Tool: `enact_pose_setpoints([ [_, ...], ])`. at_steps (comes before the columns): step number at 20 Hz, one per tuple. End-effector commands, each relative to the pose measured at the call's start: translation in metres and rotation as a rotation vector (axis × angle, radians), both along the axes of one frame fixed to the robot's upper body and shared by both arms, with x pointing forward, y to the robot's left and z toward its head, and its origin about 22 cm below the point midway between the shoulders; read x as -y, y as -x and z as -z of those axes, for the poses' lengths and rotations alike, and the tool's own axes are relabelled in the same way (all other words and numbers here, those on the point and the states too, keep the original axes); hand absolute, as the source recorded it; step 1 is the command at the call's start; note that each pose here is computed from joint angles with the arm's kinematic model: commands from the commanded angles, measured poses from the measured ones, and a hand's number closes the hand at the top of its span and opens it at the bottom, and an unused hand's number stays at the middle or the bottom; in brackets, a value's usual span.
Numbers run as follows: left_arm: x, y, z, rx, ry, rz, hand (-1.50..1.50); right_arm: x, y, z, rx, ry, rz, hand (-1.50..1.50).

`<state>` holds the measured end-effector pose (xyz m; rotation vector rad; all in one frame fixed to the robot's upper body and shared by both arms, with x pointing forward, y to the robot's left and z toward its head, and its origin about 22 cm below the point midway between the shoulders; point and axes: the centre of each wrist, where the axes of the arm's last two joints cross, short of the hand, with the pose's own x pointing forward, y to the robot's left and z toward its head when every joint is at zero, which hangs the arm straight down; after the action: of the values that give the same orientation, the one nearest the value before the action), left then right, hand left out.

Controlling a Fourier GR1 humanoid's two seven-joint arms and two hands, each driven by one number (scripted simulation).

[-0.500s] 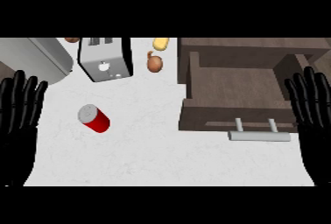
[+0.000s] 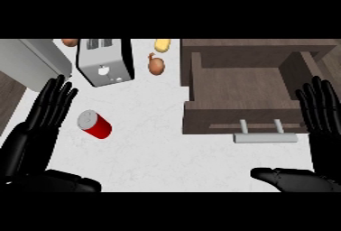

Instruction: Pick up the can, place it into the drawer and close the drawer

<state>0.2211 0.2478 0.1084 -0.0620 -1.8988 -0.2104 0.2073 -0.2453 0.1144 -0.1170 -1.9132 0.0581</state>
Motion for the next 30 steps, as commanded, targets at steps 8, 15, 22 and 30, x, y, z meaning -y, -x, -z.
enact_pose_setpoints([
  [8, -0.012, 0.008, -0.028, -0.164, -0.047, -0.010, -1.50, 0.008, 0.025, 0.013, -0.125, -0.025, 0.051, -1.50],
  [15, -0.037, -0.003, -0.017, -0.216, 0.005, -0.056, -1.50, 0.015, 0.021, 0.021, -0.129, -0.017, 0.075, -1.50],
  [22, -0.018, -0.016, -0.002, -0.225, 0.008, -0.103, -1.50, 0.054, 0.042, 0.033, -0.123, -0.023, 0.069, -1.50],
  [30, -0.036, -0.029, 0.035, -0.243, 0.002, -0.076, -1.50, 0.061, 0.027, 0.020, -0.118, -0.016, 0.083, -1.50],
])
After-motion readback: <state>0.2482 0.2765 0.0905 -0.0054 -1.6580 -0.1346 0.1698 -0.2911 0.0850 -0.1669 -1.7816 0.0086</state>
